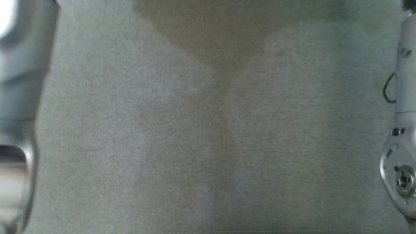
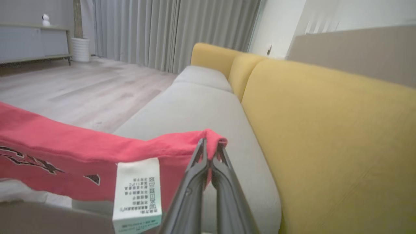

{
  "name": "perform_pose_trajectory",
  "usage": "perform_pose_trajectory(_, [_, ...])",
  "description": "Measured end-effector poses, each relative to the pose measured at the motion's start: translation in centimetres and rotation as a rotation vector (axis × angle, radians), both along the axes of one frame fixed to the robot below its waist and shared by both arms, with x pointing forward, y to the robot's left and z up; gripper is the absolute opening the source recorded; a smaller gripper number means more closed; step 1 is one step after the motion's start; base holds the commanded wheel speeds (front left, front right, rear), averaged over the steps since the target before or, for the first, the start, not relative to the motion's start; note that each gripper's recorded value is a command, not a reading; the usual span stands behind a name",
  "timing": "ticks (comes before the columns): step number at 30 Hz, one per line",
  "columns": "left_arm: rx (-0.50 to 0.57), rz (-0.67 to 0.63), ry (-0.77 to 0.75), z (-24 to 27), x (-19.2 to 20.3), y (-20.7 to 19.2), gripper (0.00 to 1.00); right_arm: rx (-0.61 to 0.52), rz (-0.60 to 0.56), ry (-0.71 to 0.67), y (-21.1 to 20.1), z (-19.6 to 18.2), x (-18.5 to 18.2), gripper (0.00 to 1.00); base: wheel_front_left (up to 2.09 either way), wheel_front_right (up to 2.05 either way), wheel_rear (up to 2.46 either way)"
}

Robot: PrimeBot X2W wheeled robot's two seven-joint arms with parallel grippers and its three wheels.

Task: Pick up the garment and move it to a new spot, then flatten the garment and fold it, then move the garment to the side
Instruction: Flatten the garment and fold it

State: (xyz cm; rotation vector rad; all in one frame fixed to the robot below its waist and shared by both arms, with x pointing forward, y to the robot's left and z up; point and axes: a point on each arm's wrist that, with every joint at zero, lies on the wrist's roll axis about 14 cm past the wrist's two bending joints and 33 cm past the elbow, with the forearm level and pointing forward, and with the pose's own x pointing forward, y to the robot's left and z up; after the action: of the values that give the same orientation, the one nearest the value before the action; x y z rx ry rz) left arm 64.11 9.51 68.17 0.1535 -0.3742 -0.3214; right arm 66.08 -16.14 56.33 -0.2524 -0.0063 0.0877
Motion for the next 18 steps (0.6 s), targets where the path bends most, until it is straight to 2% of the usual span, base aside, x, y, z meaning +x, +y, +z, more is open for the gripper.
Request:
perform_pose_trajectory(4, [-0.036, 0.000, 0.160, -8.6, 0.4, 0.5, 0.00, 0.014, 0.019, 0.094, 0.8, -6.5, 0.3, 0.00, 0.00, 0.00, 0.00])
perform_pose_trajectory(8, [-0.078, 0.020, 0.285, -15.1, -1.0, 1.6, 0.00, 0.038, 0.046, 0.175, 1.8, -11.8, -1.2, 0.00, 0.00, 0.00, 0.00])
perform_pose_trajectory(12, [-0.129, 0.030, 0.315, -16.7, -2.4, 2.1, 0.00, 0.053, 0.042, 0.183, 1.3, -13.1, -2.6, 0.00, 0.00, 0.00, 0.00])
perform_pose_trajectory(18, [-0.208, 0.062, 0.321, -17.5, -6.2, 3.5, 0.00, 0.133, 0.035, 0.144, 1.0, -12.6, -4.8, 0.00, 0.00, 0.00, 0.00])
